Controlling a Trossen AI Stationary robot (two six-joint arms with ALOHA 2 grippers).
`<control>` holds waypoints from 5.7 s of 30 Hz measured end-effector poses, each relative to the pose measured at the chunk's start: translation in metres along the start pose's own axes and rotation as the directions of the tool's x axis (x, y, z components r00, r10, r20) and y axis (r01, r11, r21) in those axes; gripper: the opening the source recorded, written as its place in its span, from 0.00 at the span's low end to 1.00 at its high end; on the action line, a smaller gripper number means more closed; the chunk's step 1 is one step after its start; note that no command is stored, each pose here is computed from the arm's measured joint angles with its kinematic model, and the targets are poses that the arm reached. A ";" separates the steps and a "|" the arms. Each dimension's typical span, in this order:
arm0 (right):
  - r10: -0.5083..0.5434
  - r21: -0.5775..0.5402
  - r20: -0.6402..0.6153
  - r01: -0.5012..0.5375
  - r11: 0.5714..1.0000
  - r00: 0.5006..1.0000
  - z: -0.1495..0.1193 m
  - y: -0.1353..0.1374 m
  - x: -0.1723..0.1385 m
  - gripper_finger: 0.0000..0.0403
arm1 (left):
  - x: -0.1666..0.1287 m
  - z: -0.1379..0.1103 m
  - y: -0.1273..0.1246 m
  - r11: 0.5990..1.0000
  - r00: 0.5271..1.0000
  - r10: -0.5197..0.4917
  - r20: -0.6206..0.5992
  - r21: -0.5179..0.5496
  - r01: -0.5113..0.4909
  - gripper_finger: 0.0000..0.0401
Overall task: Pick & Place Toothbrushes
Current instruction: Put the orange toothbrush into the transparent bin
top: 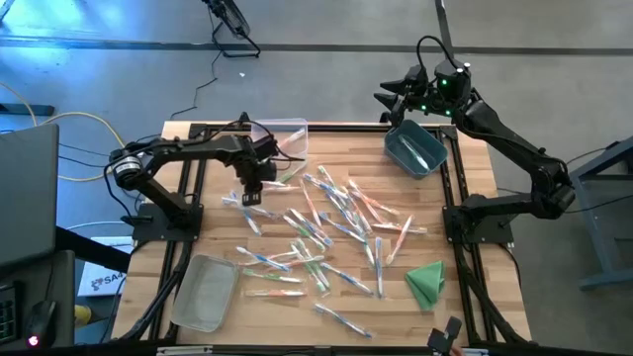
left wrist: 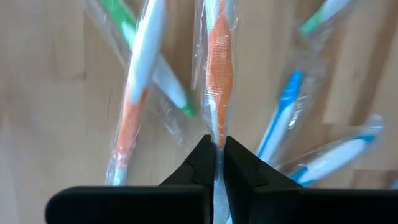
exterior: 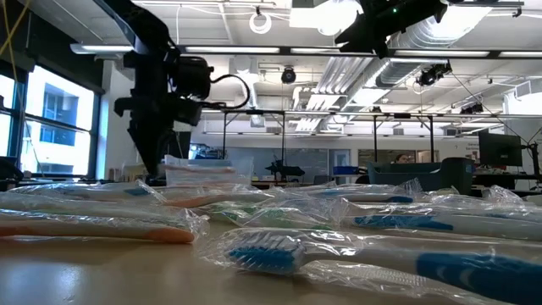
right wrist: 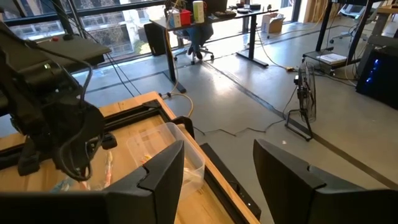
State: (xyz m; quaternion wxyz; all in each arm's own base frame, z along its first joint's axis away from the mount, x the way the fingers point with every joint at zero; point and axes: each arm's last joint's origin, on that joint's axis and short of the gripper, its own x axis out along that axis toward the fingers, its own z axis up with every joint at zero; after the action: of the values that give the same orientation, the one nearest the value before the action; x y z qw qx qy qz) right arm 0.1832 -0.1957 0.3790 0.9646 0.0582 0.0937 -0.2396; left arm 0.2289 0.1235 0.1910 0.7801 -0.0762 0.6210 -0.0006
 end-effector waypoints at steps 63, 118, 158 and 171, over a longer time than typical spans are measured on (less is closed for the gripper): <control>-0.003 -0.017 0.001 0.003 1.000 1.000 0.000 0.000 0.000 0.46 | -0.180 0.002 0.103 0.927 0.871 0.351 0.344 -0.262 -0.270 0.02; -0.053 -0.010 0.001 0.053 0.999 0.999 0.000 -0.001 0.000 0.46 | -0.098 0.028 0.151 0.927 0.940 0.152 0.306 -0.375 -0.028 0.02; -0.051 0.012 -0.001 0.051 0.999 0.999 0.000 -0.001 0.000 0.46 | -0.050 0.009 0.096 0.864 0.881 0.353 0.316 -0.472 -0.177 0.01; -0.052 0.011 -0.003 0.052 0.999 0.999 0.000 -0.001 0.000 0.46 | -0.030 0.004 0.092 0.832 0.864 0.424 0.272 -0.495 -0.252 0.01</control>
State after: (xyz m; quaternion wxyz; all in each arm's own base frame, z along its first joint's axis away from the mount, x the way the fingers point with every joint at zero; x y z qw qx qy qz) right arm 0.1825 -0.1970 0.3787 0.9576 0.0615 0.0951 -0.2649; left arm 0.2174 0.2182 0.2101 0.8319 -0.1375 0.4491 0.2955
